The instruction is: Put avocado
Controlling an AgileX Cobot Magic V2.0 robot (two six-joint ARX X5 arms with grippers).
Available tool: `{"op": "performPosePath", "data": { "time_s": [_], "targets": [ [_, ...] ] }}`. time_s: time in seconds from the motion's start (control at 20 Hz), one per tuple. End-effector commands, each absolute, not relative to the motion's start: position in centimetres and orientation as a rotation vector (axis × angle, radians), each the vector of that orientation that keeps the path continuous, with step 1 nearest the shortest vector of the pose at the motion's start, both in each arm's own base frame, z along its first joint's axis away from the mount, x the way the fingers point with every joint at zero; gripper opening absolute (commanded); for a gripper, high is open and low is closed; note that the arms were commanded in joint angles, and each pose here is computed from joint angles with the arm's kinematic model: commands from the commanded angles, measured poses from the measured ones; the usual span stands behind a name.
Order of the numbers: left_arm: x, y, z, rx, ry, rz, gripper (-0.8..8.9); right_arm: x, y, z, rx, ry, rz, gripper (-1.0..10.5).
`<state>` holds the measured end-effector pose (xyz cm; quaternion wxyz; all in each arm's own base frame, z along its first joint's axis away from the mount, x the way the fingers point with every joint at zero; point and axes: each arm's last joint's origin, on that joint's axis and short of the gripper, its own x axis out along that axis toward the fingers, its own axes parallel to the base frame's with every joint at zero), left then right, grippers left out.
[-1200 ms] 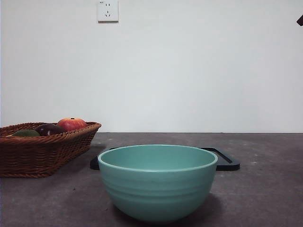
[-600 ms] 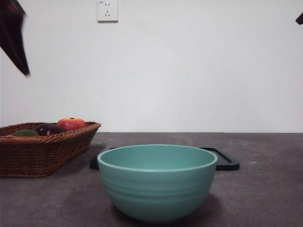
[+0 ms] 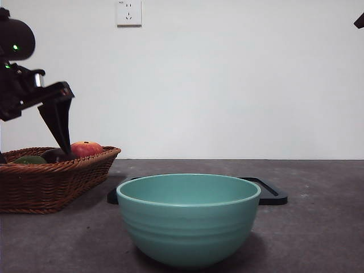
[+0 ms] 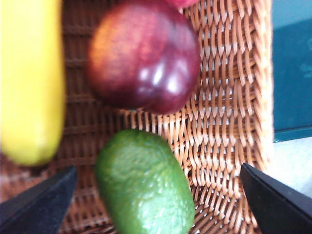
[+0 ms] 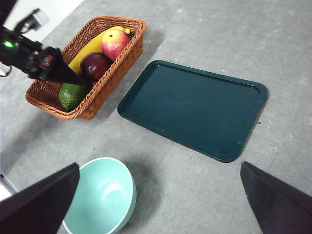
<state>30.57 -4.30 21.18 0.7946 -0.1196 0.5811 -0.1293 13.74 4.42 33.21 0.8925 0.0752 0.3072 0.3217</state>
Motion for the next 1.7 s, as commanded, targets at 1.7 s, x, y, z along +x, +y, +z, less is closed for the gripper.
{"op": "performPosePath", "data": {
  "time_s": [1.7],
  "targets": [
    [21.7, -17.0, 31.1, 0.032, 1.219, -0.695, 2.39, 13.8, 4.5, 33.8, 0.148, 0.61, 0.676, 5.8]
  ]
}}
